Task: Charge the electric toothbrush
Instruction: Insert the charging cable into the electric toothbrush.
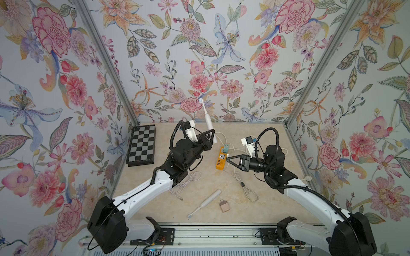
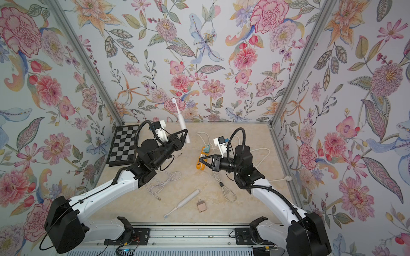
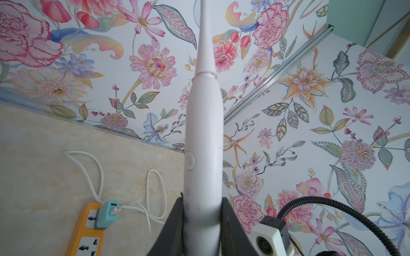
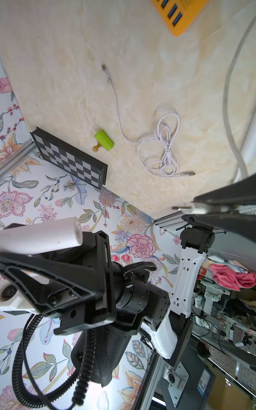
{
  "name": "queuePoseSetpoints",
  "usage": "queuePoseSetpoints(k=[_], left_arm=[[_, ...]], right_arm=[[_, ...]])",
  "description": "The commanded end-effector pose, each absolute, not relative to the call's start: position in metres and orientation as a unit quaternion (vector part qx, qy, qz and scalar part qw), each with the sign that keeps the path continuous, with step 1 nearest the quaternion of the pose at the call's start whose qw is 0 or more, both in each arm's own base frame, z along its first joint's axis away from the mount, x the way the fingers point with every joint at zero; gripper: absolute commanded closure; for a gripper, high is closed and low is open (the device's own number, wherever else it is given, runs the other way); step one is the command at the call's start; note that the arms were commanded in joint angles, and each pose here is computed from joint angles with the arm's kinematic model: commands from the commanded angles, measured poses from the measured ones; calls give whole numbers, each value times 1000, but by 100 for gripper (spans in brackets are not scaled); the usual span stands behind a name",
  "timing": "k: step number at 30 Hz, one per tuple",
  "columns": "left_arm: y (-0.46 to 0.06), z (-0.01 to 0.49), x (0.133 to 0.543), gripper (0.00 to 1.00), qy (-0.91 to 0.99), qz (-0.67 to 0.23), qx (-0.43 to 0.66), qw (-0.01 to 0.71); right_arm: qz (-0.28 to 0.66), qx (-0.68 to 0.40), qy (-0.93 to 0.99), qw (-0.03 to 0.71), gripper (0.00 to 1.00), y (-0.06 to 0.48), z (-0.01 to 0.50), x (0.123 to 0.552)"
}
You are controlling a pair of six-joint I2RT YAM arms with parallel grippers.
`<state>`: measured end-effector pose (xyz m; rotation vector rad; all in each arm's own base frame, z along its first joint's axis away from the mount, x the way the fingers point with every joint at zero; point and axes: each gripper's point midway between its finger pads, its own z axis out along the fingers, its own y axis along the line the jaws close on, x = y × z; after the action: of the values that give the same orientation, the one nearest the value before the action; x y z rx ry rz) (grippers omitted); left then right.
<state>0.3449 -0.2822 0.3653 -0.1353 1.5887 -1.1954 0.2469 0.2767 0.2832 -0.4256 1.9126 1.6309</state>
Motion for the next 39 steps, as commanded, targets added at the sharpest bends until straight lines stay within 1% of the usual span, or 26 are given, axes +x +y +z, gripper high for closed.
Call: queuePoseSetpoints(k=[1, 5, 7, 10, 14, 22, 25, 32, 39], left_arm=[[-292, 393, 328, 97, 613, -572, -10, 545], [-297, 391, 323, 97, 603, -601, -7, 525], [-300, 392, 320, 100, 591, -624, -2, 512], [-304, 392, 317, 100, 585, -640, 5, 498], [-304, 388, 318, 100, 579, -651, -5, 491], [-311, 394, 311, 100, 551, -692, 4, 467], [-311, 397, 310, 100, 549, -693, 8, 468], [-313, 394, 311, 100, 551, -696, 4, 459], [-316, 389, 316, 100, 564, -688, -1, 456]], right_arm=[[654, -155, 674, 307, 100, 286, 312, 250], [672, -167, 651, 311, 100, 296, 325, 248], [678, -165, 642, 317, 100, 296, 329, 249], [685, -163, 636, 316, 100, 297, 333, 250], [701, -176, 613, 318, 100, 301, 343, 242], [710, -168, 606, 315, 100, 297, 342, 247], [711, -163, 607, 315, 100, 294, 339, 248], [722, -158, 588, 328, 100, 283, 349, 248], [734, -160, 576, 323, 100, 285, 353, 245]])
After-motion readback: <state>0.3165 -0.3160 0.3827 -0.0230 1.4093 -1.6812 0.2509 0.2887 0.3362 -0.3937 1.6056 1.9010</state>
